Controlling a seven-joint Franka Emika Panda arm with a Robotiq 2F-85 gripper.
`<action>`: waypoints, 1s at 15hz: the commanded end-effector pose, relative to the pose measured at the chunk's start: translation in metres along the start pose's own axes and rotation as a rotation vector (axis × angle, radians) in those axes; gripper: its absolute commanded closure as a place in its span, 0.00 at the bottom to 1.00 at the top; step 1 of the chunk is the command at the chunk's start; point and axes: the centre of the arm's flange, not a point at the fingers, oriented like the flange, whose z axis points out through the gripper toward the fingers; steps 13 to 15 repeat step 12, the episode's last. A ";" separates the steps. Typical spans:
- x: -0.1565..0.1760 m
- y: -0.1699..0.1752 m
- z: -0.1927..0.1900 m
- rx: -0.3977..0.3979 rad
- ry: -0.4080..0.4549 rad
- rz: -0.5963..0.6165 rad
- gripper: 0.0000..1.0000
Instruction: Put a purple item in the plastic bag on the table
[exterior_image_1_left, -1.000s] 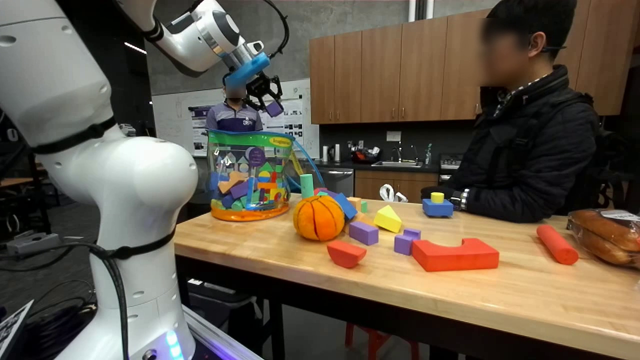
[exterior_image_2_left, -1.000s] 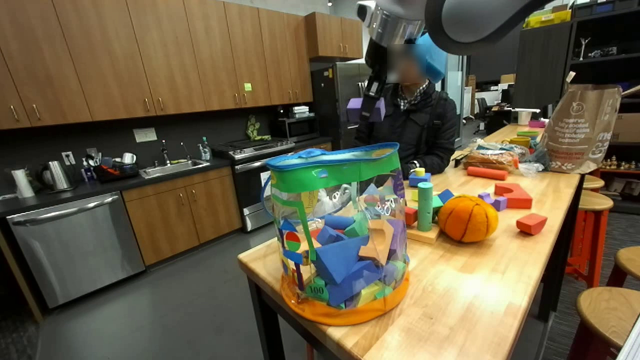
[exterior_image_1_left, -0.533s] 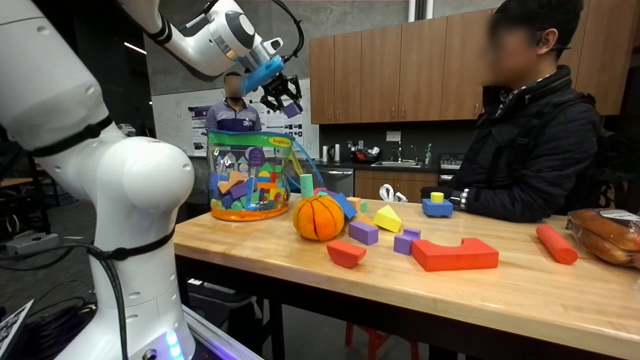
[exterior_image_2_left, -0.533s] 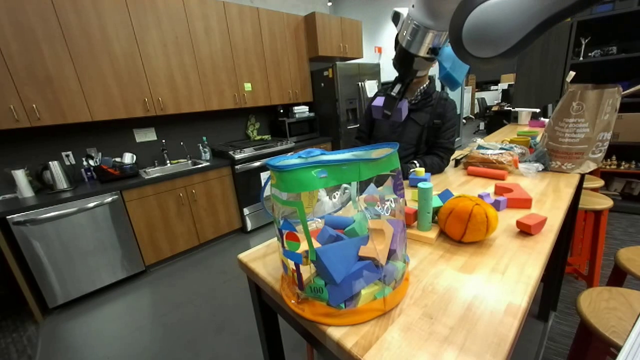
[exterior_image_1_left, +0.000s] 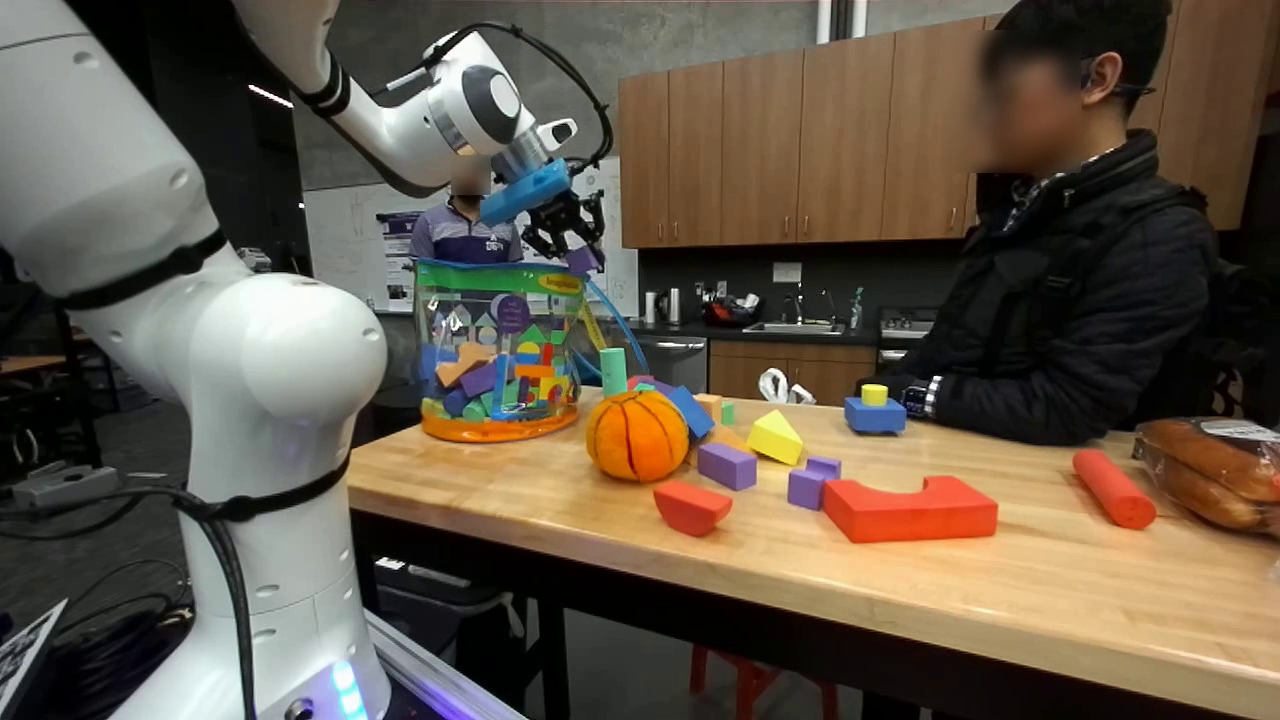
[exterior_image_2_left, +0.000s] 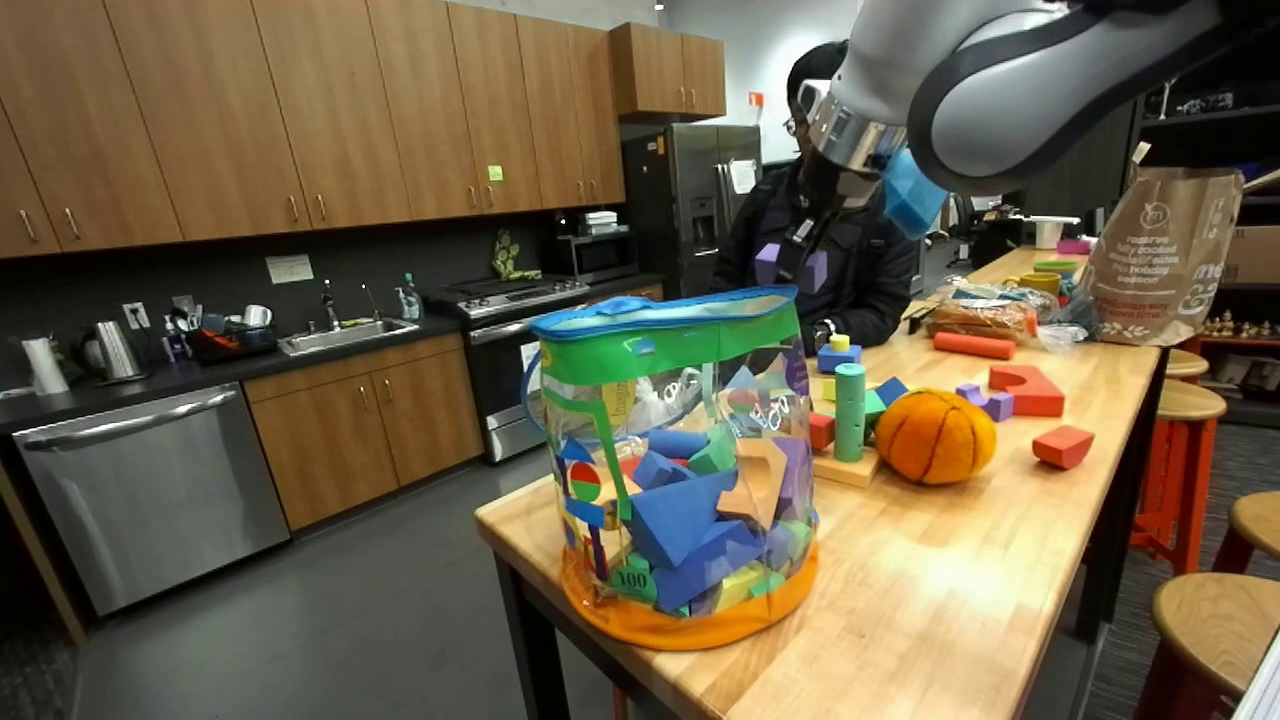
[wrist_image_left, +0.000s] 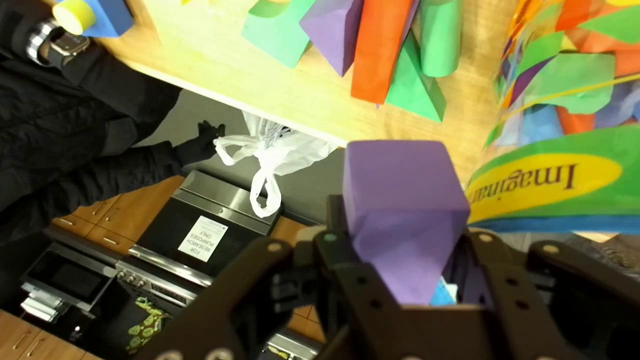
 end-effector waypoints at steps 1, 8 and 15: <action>-0.005 -0.022 0.012 0.048 -0.011 -0.014 0.83; -0.004 -0.035 0.014 0.064 -0.025 -0.029 0.42; -0.004 -0.037 0.016 0.068 -0.025 -0.033 0.28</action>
